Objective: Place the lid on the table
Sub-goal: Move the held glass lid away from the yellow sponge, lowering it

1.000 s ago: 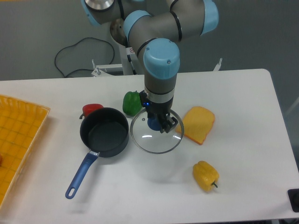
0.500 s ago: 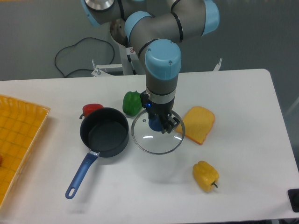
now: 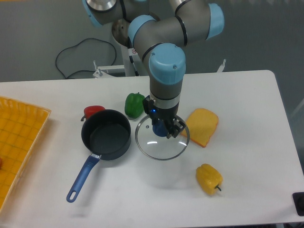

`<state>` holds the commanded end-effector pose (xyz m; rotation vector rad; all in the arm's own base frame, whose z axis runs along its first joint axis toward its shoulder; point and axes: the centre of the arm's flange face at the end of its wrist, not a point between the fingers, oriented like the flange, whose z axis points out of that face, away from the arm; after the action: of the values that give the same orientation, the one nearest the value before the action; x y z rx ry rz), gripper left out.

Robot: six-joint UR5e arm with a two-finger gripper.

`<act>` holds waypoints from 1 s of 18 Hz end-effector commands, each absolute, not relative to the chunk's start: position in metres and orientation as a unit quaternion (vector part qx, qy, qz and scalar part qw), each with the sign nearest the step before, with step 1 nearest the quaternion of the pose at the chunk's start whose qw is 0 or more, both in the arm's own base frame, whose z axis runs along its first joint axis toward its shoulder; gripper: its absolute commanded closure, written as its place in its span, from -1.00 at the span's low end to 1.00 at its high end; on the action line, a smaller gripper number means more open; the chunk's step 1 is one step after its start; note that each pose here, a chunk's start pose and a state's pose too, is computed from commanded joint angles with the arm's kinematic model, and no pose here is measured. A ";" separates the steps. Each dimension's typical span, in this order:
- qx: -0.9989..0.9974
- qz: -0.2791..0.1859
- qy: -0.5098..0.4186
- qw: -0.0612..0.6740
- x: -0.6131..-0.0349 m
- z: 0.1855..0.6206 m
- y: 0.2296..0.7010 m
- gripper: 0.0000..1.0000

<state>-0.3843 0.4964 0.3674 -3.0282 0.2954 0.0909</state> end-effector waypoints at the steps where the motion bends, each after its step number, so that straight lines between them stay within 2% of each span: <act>1: -0.994 0.029 0.090 0.049 -0.386 0.364 0.498 -0.01; 18: -0.997 -0.014 0.075 0.015 -0.387 0.298 0.515 -0.02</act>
<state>-0.3866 0.5148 0.2979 -3.1032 0.2336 -0.0426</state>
